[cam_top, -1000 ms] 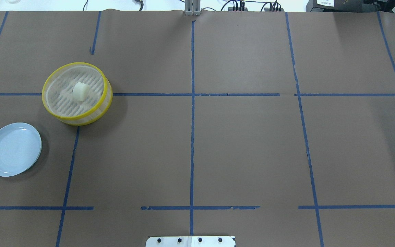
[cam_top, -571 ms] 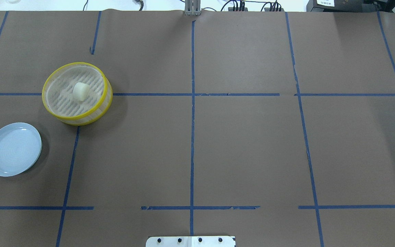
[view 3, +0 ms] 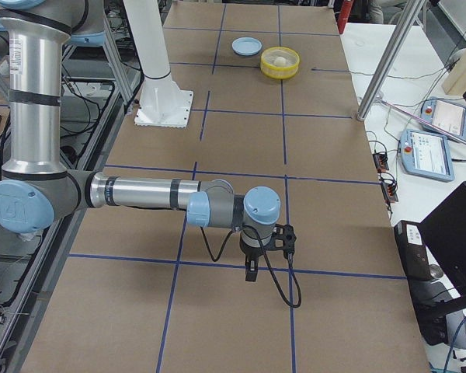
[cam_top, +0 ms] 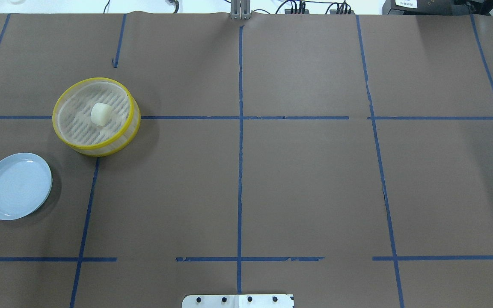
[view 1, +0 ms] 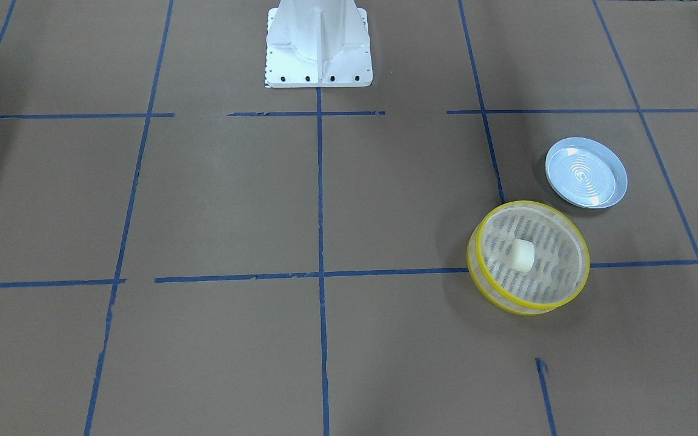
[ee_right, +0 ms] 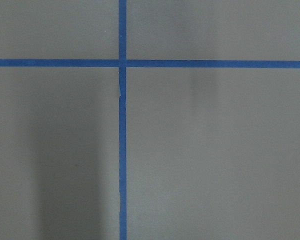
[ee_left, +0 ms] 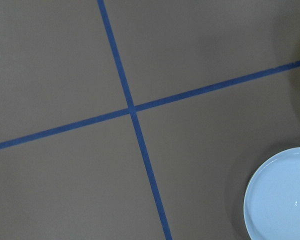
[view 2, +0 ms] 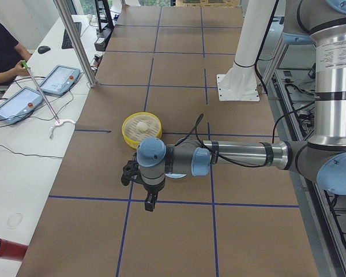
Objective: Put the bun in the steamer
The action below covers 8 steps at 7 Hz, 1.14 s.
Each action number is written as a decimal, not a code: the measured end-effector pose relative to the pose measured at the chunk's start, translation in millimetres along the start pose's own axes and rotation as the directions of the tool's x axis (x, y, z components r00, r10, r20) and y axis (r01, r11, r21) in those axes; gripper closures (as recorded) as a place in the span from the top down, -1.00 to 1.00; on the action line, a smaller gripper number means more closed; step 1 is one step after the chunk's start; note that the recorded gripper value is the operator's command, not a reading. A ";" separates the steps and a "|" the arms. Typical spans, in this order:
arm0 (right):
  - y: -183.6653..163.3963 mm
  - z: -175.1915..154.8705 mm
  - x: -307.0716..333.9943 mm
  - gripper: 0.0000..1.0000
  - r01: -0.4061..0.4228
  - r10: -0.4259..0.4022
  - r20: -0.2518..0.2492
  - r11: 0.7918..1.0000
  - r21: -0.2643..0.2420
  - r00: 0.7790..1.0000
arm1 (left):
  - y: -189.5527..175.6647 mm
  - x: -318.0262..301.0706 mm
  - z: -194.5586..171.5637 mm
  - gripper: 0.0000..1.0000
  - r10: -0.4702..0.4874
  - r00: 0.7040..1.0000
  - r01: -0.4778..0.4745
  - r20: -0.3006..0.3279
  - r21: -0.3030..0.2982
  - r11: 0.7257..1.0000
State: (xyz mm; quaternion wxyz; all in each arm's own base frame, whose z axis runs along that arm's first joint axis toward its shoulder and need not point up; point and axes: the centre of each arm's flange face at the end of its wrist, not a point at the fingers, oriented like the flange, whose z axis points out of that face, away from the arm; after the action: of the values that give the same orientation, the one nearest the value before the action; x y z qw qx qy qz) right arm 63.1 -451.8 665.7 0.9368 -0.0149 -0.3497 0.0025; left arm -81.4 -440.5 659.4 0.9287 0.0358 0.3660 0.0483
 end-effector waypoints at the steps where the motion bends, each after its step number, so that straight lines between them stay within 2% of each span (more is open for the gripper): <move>1: 0.0 0.0 0.0 1.00 0.000 0.000 0.000 1.000 0.000 1.000 | 1.0 -1.2 1.4 1.00 -0.043 0.999 0.043 -0.003 -0.004 0.999; 3: 0.0 -0.1 0.1 1.00 0.000 0.000 0.000 1.000 0.000 1.000 | 2.2 -3.2 4.0 1.00 -0.080 0.997 0.079 -0.007 -0.010 0.997; 8: 0.1 -0.3 0.3 1.00 -0.001 0.001 0.000 1.000 0.001 1.000 | 1.0 -1.7 3.2 1.00 -0.075 0.997 0.075 -0.008 -0.007 0.997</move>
State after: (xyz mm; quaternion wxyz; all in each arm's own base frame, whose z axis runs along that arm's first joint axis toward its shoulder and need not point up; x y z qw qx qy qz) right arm 63.5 -451.7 665.7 0.9368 -0.0148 -0.3497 0.0030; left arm -80.5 -439.8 662.9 0.9284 0.0185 0.3707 0.0148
